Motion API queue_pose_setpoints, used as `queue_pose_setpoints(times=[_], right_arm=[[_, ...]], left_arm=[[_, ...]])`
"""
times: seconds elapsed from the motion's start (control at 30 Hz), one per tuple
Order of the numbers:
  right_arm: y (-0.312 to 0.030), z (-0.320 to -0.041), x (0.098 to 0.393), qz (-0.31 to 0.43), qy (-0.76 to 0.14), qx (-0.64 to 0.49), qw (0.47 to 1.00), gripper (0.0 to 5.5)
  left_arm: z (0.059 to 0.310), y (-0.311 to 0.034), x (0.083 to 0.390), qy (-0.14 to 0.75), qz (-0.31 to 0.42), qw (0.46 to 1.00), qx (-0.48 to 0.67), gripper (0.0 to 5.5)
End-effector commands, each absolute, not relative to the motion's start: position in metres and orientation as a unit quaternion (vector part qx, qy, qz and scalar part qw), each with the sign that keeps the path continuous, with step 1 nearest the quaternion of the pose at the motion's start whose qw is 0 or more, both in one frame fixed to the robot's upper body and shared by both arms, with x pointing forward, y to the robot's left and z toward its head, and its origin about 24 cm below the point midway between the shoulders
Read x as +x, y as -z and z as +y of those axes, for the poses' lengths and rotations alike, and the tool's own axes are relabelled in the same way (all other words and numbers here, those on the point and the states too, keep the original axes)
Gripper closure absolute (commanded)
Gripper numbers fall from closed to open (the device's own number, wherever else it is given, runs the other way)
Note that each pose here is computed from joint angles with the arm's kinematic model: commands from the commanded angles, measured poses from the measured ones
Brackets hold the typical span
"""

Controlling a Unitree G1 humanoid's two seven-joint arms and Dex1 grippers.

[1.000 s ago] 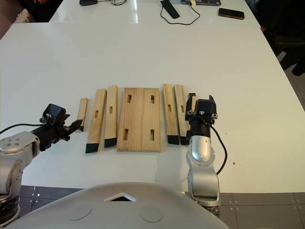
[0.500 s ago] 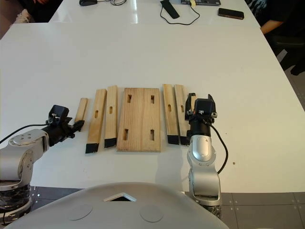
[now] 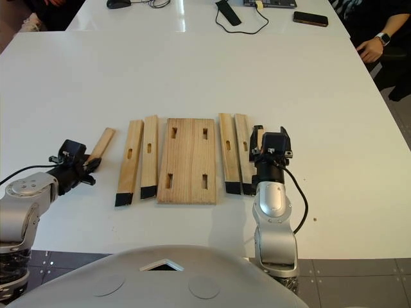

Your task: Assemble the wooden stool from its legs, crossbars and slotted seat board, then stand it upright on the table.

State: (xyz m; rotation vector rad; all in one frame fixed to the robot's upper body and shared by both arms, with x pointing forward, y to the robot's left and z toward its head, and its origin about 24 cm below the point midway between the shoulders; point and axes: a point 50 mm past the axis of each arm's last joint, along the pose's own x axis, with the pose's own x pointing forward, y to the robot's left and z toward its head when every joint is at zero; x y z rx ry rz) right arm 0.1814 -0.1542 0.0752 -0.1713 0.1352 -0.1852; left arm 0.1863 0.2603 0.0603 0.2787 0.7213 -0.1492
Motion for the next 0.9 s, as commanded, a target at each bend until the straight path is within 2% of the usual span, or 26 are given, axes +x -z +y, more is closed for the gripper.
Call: queue_pose_setpoints(times=[0.03,0.07,0.13,0.2,0.27,0.33,0.43,0.57,0.67,0.9], right_arm=[[-0.096,-0.162,0.193,0.013,0.061,-0.092,0.994,2.45],[-0.105,-0.161,0.197,-0.013,0.031,-0.079,0.996,2.45],[-0.13,-0.161,0.207,-0.076,-0.046,-0.021,0.996,2.45],[-0.151,-0.166,0.218,-0.116,-0.121,0.041,0.985,2.45],[-0.164,-0.165,0.222,-0.109,-0.232,0.113,0.96,2.45],[-0.178,-0.158,0.222,-0.104,-0.359,0.17,0.912,2.45],[-0.195,-0.152,0.218,-0.068,-0.51,0.185,0.837,2.45],[-0.218,-0.146,0.218,-0.047,-0.619,0.19,0.761,2.45],[-0.23,-0.144,0.216,-0.037,-0.659,0.187,0.728,2.45],[-0.24,-0.138,0.212,-0.016,-0.689,0.169,0.705,2.45]], left_arm=[[0.237,-0.11,0.221,0.135,0.16,0.969,0.13,4.19],[0.224,-0.131,0.226,0.182,0.084,0.969,0.142,4.19],[0.201,-0.164,0.228,0.286,0.0,0.952,0.107,4.19],[0.183,-0.181,0.223,0.406,-0.017,0.912,0.045,4.19],[0.17,-0.192,0.218,0.511,-0.011,0.859,-0.026,4.19],[0.165,-0.201,0.214,0.581,-0.004,0.81,-0.078,4.19],[0.159,-0.207,0.221,0.626,-0.003,0.769,-0.127,4.19],[0.153,-0.213,0.221,0.67,-0.005,0.725,-0.16,4.19],[0.151,-0.218,0.22,0.687,-0.007,0.706,-0.173,4.19],[0.146,-0.206,0.213,0.697,0.022,0.705,-0.124,4.19]])
